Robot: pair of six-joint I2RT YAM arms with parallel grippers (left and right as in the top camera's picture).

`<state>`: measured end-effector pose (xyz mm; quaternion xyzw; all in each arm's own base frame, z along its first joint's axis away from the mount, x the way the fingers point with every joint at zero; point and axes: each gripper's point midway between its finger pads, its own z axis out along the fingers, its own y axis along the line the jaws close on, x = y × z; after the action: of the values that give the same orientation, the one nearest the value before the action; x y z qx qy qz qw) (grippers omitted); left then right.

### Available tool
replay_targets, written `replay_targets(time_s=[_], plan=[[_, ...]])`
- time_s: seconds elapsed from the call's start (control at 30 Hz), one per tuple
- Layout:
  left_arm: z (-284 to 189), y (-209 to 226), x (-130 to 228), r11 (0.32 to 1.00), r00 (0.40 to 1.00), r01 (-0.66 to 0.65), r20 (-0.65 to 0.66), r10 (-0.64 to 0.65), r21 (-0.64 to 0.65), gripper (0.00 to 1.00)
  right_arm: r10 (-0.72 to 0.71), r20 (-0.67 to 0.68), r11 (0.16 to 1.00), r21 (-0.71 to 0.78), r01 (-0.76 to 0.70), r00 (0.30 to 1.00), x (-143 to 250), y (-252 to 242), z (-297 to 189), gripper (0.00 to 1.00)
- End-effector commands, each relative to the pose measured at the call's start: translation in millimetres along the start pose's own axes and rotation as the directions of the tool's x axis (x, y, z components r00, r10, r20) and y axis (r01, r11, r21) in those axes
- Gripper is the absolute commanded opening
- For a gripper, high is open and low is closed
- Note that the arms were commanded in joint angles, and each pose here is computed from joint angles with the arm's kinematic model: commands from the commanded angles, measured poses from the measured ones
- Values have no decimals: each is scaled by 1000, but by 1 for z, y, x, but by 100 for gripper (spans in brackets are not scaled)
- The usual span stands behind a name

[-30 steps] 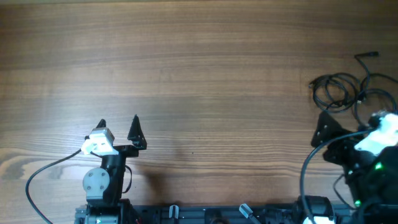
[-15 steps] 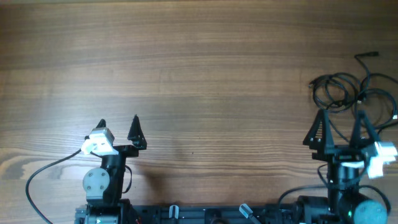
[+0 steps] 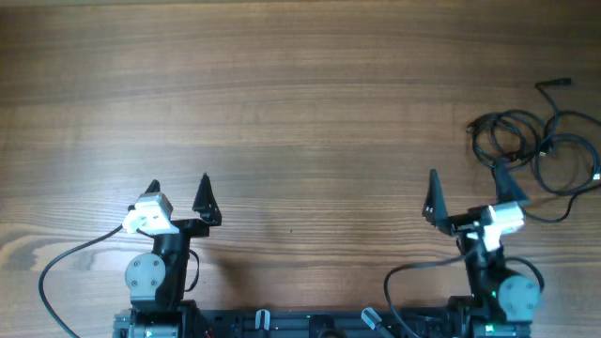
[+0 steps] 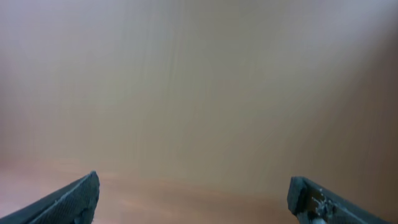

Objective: Untangle cables

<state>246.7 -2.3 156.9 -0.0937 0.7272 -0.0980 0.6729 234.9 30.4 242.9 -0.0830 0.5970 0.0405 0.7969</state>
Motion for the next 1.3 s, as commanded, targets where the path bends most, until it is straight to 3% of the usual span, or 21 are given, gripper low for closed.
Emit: replay_targets(time_s=[0.0,0.07,0.3,1.27], plan=[[0,2,2,1000,1000,-16,-5,16,-10,100,8,-142,1000,3,-8,990,35,1,-3,100],[0,2,2,1000,1000,-16,-5,16,-10,100,33,-270,999,14,-30,962,67,1,-10,100],[0,2,2,1000,1000,-16,-5,16,-10,100,34,-271,997,81,-12,962,67,-11,-10,100],[0,2,2,1000,1000,-16,-5,16,-10,100,33,-271,997,78,-13,962,67,-10,-10,100]])
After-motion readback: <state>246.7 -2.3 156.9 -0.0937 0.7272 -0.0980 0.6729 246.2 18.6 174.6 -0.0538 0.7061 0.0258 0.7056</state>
